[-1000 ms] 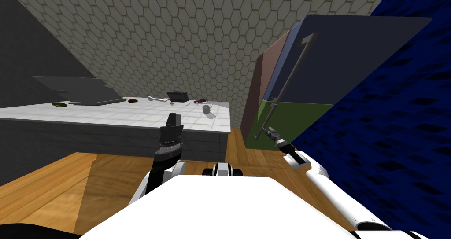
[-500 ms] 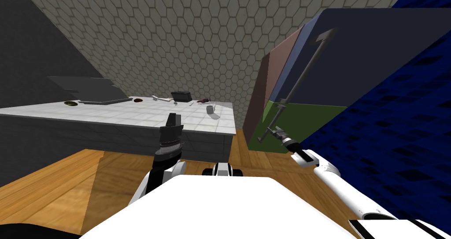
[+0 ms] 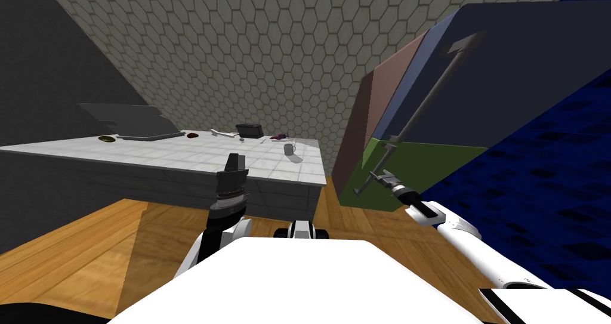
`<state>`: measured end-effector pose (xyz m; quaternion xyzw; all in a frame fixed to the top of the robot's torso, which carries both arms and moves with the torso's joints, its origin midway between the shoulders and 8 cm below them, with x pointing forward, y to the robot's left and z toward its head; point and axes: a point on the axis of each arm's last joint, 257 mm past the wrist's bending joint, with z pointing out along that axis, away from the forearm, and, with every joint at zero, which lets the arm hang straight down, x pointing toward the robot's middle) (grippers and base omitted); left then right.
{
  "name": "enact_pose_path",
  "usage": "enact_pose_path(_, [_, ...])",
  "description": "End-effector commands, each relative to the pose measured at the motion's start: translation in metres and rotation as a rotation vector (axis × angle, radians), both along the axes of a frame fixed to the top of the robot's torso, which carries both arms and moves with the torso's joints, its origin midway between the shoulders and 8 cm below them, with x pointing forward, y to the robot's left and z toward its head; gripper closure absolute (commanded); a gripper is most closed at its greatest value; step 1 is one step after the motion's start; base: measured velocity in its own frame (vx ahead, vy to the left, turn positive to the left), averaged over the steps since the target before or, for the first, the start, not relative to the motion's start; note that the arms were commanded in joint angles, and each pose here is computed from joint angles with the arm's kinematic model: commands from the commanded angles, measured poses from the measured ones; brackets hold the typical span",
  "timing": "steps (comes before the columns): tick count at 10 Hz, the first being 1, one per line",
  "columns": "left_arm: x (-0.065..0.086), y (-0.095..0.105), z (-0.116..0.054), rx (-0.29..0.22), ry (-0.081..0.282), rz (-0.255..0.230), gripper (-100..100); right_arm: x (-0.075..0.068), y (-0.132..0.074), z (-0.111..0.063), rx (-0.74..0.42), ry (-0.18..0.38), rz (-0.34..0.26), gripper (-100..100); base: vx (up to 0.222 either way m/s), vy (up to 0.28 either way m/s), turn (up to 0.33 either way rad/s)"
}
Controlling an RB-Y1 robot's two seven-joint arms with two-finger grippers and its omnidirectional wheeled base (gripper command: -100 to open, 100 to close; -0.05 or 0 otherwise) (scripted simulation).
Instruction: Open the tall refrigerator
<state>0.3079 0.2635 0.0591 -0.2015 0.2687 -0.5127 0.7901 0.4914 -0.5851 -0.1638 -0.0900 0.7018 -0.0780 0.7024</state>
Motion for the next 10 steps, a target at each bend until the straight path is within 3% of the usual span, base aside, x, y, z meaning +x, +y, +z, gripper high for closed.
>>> enact_pose_path(1, [0.0,0.0,0.0,0.0,0.0,0.0,0,-0.004,-0.034,0.011,-0.071,0.016,-0.056,-100,0.031,0.054,0.04])
enact_pose_path(3, [0.0,0.0,0.0,0.0,0.0,0.0,0,-0.009,-0.08,0.04,-0.194,0.023,-0.13,-100,0.039,0.091,0.082])
enact_pose_path(4, [0.0,0.0,0.0,0.0,0.0,0.0,0,-0.012,-0.085,0.038,-0.197,0.03,-0.142,-100,0.037,0.085,0.028])
enact_pose_path(5, [0.0,0.0,0.0,0.0,0.0,0.0,0,-0.017,-0.108,0.054,-0.254,0.035,-0.181,-100,0.034,0.076,0.052])
enact_pose_path(6, [0.0,0.0,0.0,0.0,0.0,0.0,0,-0.018,-0.109,0.054,-0.254,0.036,-0.183,-100,0.033,0.052,0.031])
enact_pose_path(7, [0.0,0.0,0.0,0.0,0.0,0.0,0,-0.022,-0.127,0.071,-0.307,0.036,-0.215,-100,0.035,0.059,0.051])
enact_pose_path(8, [0.0,0.0,0.0,0.0,0.0,0.0,0,-0.024,-0.13,0.07,-0.307,0.041,-0.222,-100,0.027,0.045,0.03])
enact_pose_path(10, [0.0,0.0,0.0,0.0,0.0,0.0,0,-0.037,-0.166,0.101,-0.398,0.047,-0.292,-100,0.045,0.066,0.06])
